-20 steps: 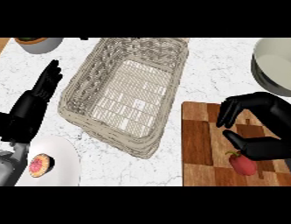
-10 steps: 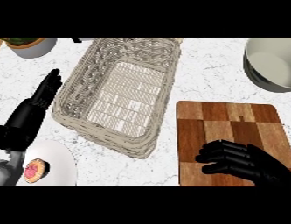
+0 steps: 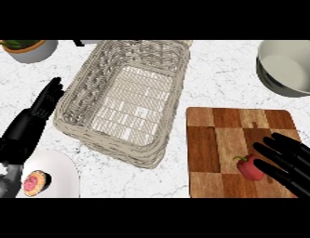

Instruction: Pick the bell pepper from the cutting board and place it in the basket

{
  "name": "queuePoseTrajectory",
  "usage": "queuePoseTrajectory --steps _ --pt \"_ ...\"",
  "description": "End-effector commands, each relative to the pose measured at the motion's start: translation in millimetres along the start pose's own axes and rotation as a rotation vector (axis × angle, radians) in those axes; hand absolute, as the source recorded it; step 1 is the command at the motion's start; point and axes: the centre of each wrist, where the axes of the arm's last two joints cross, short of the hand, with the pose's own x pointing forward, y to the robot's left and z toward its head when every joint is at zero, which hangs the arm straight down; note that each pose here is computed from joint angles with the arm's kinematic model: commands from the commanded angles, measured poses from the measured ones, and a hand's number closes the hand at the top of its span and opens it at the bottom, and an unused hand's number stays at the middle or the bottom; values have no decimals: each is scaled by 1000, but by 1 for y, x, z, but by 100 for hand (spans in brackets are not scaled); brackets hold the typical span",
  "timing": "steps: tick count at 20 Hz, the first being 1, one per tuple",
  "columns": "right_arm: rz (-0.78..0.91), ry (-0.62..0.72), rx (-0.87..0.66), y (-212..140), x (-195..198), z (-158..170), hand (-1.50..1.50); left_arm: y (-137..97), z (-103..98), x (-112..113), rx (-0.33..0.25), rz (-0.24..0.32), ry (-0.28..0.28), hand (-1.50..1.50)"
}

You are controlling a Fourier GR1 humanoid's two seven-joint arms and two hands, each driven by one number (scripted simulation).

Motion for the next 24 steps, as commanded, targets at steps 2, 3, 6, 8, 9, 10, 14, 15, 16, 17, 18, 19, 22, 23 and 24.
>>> queuePoseTrajectory --steps 2,3,6,8,9,10,14,15,16,17,18,19,22,23,24 --pt "218 126 254 -39 20 11 -150 7 -6 3 -9 4 -8 0" --pt "197 140 306 -38 25 15 -150 -15 -6 5 -22 13 -12 0" --pt "211 151 415 -60 34 16 -150 -6 -6 1 -13 3 -3 0" --pt "164 168 442 -52 43 25 -150 -15 -13 6 -27 8 -11 0" --pt "174 175 464 -69 30 20 -150 -19 -1 9 -40 1 -23 0" --pt "167 172 476 -70 39 25 -150 -23 2 -9 -14 5 -6 0" --pt "161 220 443 -76 33 32 -150 -5 -7 8 -29 10 -11 0" --pt "160 213 411 -78 32 28 -150 -14 3 3 -50 10 -20 0" --pt "163 203 442 -78 25 39 -150 -21 -9 -5 -38 5 -22 0" --pt "169 210 409 -76 27 37 -150 -7 -9 -7 -33 -2 -10 0" --pt "150 195 415 -84 25 42 -150 -18 -5 11 -39 -3 -39 0" --pt "153 188 392 -91 8 49 -150 -18 -5 2 -36 19 -20 0" --pt "101 231 370 -48 -14 45 -150 -5 -4 -2 -53 12 -38 0" --pt "85 233 354 -55 4 45 -150 -5 -10 -3 -58 17 -20 0" --pt "73 219 348 -50 -18 38 -150 -20 -23 9 -64 8 -33 0"
